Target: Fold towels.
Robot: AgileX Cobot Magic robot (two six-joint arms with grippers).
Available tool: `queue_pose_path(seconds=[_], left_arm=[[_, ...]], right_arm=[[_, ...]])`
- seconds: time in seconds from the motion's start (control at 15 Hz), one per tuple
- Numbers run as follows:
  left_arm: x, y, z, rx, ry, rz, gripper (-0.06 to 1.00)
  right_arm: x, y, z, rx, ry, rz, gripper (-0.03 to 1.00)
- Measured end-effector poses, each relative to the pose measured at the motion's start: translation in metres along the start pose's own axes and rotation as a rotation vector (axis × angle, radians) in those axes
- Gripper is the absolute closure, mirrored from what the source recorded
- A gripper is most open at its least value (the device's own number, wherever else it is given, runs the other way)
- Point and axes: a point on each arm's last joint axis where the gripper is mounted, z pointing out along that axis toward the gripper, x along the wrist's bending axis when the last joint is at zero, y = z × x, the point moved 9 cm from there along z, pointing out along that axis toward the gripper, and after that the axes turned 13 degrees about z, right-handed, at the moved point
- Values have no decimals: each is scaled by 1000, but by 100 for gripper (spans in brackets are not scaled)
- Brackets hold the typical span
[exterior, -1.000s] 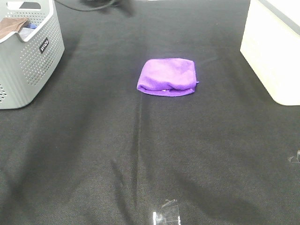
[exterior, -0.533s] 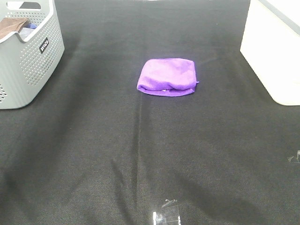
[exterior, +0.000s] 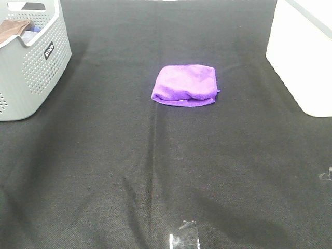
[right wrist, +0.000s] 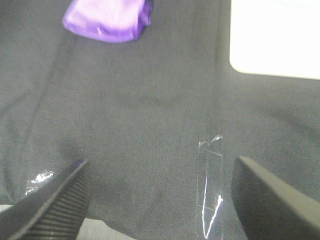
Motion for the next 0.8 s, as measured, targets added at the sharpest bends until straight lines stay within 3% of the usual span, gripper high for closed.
queue_pose_path(seconds=[0.07, 0.27, 0.53, 0.8], left_arm=[[0, 0, 0, 0, 0, 0, 24], [-13, -70, -41, -85, 38, 2, 24], [-29, -150, -86, -299, 106, 17, 24], [-42, -199, -115, -474, 136, 17, 24]], right_arm=[[0, 0, 0, 0, 0, 0, 21], [-7, -35, -16, -67, 16, -4, 21], [-21, -85, -11, -100, 17, -23, 21], [-32, -128, 2, -148, 26, -50, 21]])
